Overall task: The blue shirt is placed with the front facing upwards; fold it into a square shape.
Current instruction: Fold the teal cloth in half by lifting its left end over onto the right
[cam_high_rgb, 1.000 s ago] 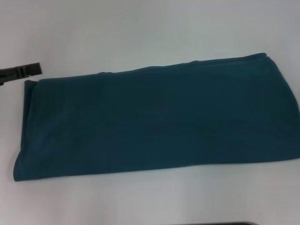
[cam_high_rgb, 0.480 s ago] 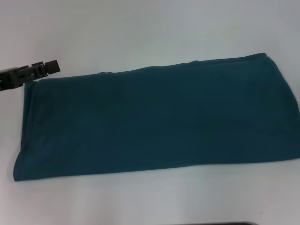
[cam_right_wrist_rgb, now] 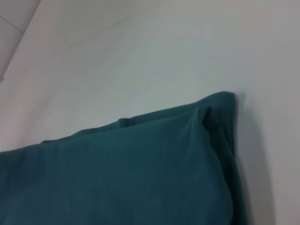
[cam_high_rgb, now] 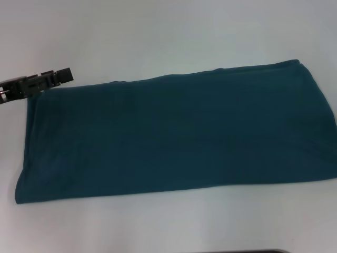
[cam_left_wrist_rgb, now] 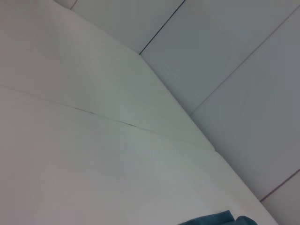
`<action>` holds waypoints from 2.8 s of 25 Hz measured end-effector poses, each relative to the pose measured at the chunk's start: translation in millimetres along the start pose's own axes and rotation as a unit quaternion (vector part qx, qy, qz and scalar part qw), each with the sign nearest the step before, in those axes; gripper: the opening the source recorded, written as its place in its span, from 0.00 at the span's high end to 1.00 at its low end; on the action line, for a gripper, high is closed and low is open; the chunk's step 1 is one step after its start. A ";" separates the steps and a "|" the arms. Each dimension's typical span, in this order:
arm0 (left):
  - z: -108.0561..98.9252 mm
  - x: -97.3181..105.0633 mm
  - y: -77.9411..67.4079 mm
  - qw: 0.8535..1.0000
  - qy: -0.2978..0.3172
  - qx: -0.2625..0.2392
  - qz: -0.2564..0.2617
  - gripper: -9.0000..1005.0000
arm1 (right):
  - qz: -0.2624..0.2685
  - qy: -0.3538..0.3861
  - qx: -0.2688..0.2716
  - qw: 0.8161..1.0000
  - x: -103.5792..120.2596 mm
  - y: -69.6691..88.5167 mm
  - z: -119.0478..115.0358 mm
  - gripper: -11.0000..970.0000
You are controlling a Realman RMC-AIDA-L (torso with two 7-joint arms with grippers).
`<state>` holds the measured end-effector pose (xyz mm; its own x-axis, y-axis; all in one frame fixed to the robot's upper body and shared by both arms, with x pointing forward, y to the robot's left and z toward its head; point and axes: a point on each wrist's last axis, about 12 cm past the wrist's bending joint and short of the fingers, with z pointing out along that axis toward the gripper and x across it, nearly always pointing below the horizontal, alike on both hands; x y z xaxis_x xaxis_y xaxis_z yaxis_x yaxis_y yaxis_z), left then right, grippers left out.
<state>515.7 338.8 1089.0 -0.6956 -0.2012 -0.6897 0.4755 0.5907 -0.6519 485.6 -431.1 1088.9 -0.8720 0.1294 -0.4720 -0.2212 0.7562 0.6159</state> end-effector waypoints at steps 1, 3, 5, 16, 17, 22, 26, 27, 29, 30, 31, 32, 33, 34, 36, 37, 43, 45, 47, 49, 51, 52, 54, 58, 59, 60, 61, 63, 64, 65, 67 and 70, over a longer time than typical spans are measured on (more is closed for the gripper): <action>1.0 -1.3 0.1 1.000 0.001 -0.001 0.002 0.14 | 0.002 0.002 -0.002 1.000 0.8 0.5 1.5 0.04; 2.2 -2.8 0.0 1.000 0.003 -0.001 0.005 0.14 | 0.004 0.006 -0.003 1.000 1.8 1.2 4.4 0.04; 3.2 -4.4 0.7 1.000 0.003 -0.004 0.007 0.14 | 0.004 0.009 -0.005 1.000 2.5 2.4 7.9 0.04; 4.2 -8.5 2.0 1.000 0.003 -0.010 0.012 0.14 | 0.008 0.019 -0.004 1.000 4.8 4.5 17.9 0.04; 4.0 -8.5 2.2 1.000 0.003 -0.011 0.012 0.14 | 0.008 0.019 -0.003 1.000 5.2 4.1 17.7 0.04; 3.7 -7.7 3.6 1.000 0.002 -0.015 0.010 0.14 | 0.012 0.019 -0.001 1.000 7.9 2.8 17.0 0.04; 4.9 -7.2 4.0 1.000 0.006 -0.015 0.010 0.14 | 0.010 0.025 0.001 1.000 8.8 3.4 20.3 0.04; 5.3 -7.2 4.0 1.000 0.007 -0.015 0.011 0.14 | 0.009 0.027 0.001 1.000 8.9 3.8 21.7 0.04; 6.3 -7.3 4.0 1.000 0.010 -0.016 0.012 0.14 | 0.007 0.031 0.000 0.999 9.2 5.2 25.2 0.04; 6.7 -7.3 4.0 1.000 0.011 -0.016 0.013 0.14 | 0.006 0.033 -0.001 0.999 9.0 5.9 26.5 0.04; 6.9 -7.3 4.1 1.000 0.011 -0.017 0.013 0.14 | 0.005 0.035 -0.002 0.999 8.8 6.5 27.4 0.04; 7.2 -7.4 4.0 1.000 0.011 -0.017 0.013 0.14 | 0.004 0.037 -0.003 0.999 8.5 7.0 28.2 0.04; 7.5 -7.6 4.0 1.000 0.012 -0.017 0.013 0.14 | 0.003 0.038 -0.004 0.999 8.6 7.4 28.7 0.04; 7.6 -7.7 4.0 1.000 0.012 -0.017 0.014 0.14 | 0.003 0.039 -0.005 0.999 8.7 7.8 29.0 0.04; 7.3 -8.1 4.2 1.000 0.011 -0.018 0.014 0.14 | 0.003 0.040 -0.008 0.999 8.8 8.6 29.5 0.04; 7.2 -8.2 4.3 1.000 0.011 -0.018 0.014 0.14 | 0.003 0.040 -0.009 0.999 8.4 9.1 29.9 0.04; 7.0 -9.8 4.9 1.000 0.011 -0.020 0.016 0.14 | -0.004 0.049 -0.032 0.998 4.7 16.3 35.7 0.04; 7.5 -10.0 5.3 1.000 0.012 -0.022 0.017 0.14 | -0.006 0.051 -0.035 0.998 3.2 17.7 36.6 0.04; 7.8 -10.2 5.6 0.999 0.014 -0.024 0.018 0.14 | -0.008 0.054 -0.038 0.998 1.7 19.3 38.4 0.04; 7.6 -10.5 5.8 0.999 0.014 -0.024 0.019 0.14 | -0.012 0.059 -0.042 0.997 0.2 22.0 41.5 0.04; 7.7 -10.6 5.9 0.999 0.014 -0.025 0.019 0.14 | -0.016 0.064 -0.047 0.997 -1.3 24.4 43.6 0.04; 7.6 -10.7 6.1 0.999 0.014 -0.026 0.019 0.14 | -0.017 0.066 -0.049 0.996 -1.6 25.3 44.3 0.04; 7.4 -10.9 6.4 0.999 0.015 -0.027 0.019 0.14 | -0.018 0.067 -0.052 0.996 -1.8 26.1 44.4 0.04; 8.4 -10.6 7.2 0.999 0.017 -0.026 0.017 0.14 | -0.017 0.066 -0.053 0.996 -2.4 25.7 41.2 0.04; 8.8 -10.7 7.1 0.999 0.018 -0.026 0.018 0.14 | -0.017 0.065 -0.053 0.996 -2.3 25.3 40.0 0.04; 9.3 -11.0 6.9 0.999 0.018 -0.025 0.018 0.14 | -0.017 0.065 -0.053 0.996 -2.2 25.0 38.6 0.04; 9.7 -11.3 6.8 0.999 0.018 -0.025 0.019 0.14 | -0.017 0.066 -0.053 0.996 -2.0 25.1 37.6 0.04; 11.2 -11.9 6.5 0.999 0.019 -0.023 0.018 0.14 | -0.016 0.066 -0.055 0.996 -2.0 25.1 34.8 0.04; 12.2 -12.1 6.5 0.999 0.019 -0.023 0.018 0.14 | -0.016 0.066 -0.056 0.996 -2.1 25.1 33.6 0.04; 13.0 -12.3 6.6 0.999 0.019 -0.023 0.018 0.14 | -0.016 0.066 -0.057 0.996 -2.4 25.1 32.4 0.04; 14.3 -12.5 6.7 0.999 0.021 -0.024 0.019 0.14 | -0.016 0.068 -0.061 0.996 -2.7 25.5 30.4 0.04; 15.2 -12.8 6.5 0.999 0.023 -0.024 0.020 0.14 | -0.016 0.069 -0.064 0.995 -2.9 26.0 28.9 0.04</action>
<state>535.9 333.3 1088.8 -0.7003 -0.1413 -0.6997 0.4787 0.6342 -0.6072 495.0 -393.3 1088.1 -0.9131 0.0109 -0.4075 -0.2958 0.6702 0.6807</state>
